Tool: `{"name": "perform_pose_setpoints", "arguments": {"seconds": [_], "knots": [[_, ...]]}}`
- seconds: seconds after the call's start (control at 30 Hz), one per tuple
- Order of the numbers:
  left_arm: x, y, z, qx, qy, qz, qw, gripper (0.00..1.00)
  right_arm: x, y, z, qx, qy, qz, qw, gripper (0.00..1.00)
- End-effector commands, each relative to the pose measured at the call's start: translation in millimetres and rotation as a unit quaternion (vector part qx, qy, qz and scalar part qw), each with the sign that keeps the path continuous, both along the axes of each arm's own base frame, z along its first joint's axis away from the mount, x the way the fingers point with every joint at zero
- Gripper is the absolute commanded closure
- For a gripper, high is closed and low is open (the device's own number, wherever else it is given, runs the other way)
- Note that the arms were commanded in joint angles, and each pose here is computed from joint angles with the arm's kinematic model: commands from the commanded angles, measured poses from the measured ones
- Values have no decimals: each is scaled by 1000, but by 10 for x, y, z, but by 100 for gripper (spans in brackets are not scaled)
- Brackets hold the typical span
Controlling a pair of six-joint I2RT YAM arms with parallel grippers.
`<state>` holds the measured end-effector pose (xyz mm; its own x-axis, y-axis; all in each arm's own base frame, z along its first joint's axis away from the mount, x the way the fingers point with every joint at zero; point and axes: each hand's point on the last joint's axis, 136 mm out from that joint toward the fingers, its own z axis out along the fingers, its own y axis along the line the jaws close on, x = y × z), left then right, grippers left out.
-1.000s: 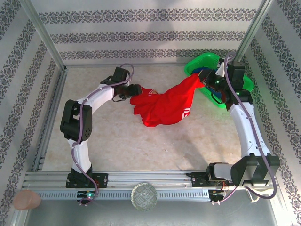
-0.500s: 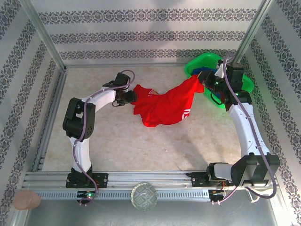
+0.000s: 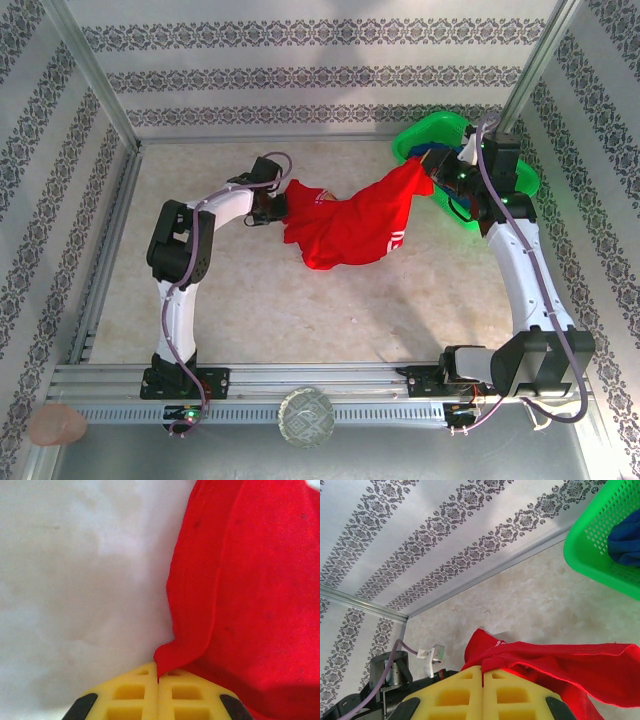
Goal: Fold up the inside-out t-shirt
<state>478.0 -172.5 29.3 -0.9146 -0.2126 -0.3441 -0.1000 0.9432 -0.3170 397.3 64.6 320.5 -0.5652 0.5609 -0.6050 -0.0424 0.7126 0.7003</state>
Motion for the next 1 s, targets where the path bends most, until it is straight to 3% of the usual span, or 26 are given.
{"name": "perform_pose_setpoints", "arguments": {"seconds": [0.0, 0.13, 0.27, 0.43, 0.6, 0.7, 0.97], "knots": [[225, 96, 193, -2, -36, 10, 999, 100, -31, 12, 275, 9, -38, 6, 999, 100], [378, 237, 702, -33, -91, 30, 995, 100, -2, 7, 402, 18, -48, 8, 999, 100], [464, 552, 1787, -123, -204, 85, 968, 100, 30, -111, 692, 29, -74, -2, 997, 100], [205, 891, 3540, -242, -357, 108, 896, 100, 25, -330, 1271, 72, -127, -16, 989, 100], [-318, 1110, 4799, -296, -464, 99, 829, 100, -130, -507, 1833, 106, -187, -27, 976, 100], [-524, 1238, 5113, -295, -493, 100, 812, 100, -225, -599, 2010, 113, -208, -37, 971, 100], [-727, 1382, 5236, -318, -497, 101, 801, 100, -540, -681, 2438, 142, -270, -24, 952, 100]]}}
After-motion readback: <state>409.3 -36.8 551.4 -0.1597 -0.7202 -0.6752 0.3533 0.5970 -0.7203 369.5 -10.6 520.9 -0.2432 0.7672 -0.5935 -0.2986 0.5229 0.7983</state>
